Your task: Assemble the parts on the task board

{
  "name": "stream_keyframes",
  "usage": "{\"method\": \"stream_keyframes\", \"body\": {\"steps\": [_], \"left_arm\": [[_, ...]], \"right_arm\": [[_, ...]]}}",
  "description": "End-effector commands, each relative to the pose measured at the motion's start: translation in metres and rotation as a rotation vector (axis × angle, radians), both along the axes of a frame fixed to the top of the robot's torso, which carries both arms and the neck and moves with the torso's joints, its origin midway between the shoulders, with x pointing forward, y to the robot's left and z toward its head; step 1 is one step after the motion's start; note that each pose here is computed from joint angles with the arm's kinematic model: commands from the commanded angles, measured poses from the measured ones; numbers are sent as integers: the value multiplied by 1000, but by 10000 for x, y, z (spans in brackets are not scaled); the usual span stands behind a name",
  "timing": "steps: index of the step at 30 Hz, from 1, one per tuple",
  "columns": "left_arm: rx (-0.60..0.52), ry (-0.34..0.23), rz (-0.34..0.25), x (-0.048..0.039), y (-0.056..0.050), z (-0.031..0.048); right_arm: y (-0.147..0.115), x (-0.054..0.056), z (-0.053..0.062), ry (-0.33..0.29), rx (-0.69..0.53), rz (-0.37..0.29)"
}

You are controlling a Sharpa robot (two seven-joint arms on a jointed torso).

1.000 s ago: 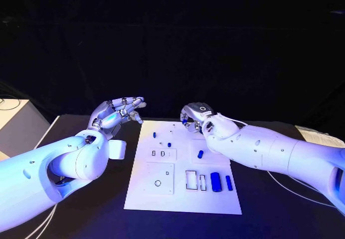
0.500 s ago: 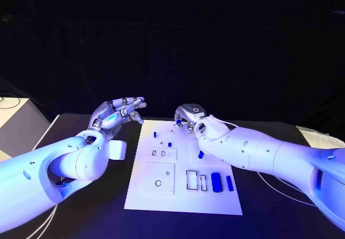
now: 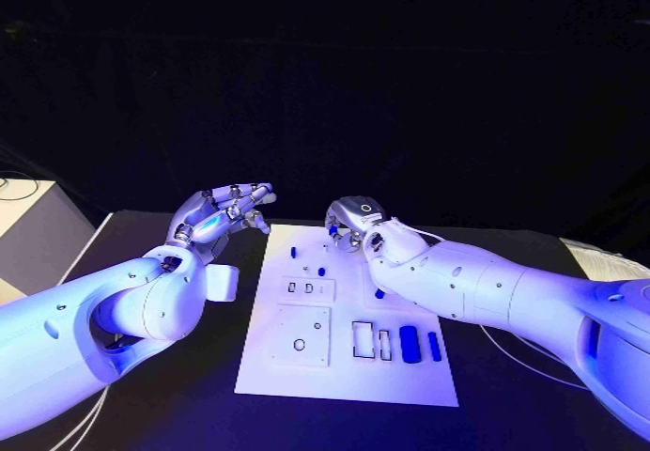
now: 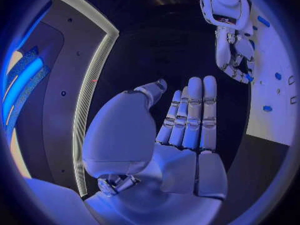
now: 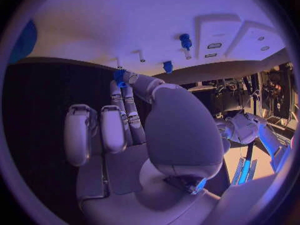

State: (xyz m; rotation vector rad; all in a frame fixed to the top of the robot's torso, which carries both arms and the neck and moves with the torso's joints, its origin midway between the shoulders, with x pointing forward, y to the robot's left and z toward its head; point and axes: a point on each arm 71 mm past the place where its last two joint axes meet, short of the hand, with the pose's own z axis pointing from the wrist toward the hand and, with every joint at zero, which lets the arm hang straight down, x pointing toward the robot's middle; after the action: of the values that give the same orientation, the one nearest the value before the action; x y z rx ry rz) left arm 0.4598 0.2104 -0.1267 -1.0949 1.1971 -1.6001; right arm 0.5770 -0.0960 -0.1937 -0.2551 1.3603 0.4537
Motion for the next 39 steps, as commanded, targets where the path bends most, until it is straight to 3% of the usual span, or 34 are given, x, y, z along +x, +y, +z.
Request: {"method": "stream_keyframes", "body": {"steps": [1, 39], "left_arm": [[-5, -7, -7, -3, -13, 17], [-12, -15, -19, -22, -46, 67]], "right_arm": [[6, 1, 9, -14, 5, 3], [47, 60, -21, 20, -34, -5]]}}
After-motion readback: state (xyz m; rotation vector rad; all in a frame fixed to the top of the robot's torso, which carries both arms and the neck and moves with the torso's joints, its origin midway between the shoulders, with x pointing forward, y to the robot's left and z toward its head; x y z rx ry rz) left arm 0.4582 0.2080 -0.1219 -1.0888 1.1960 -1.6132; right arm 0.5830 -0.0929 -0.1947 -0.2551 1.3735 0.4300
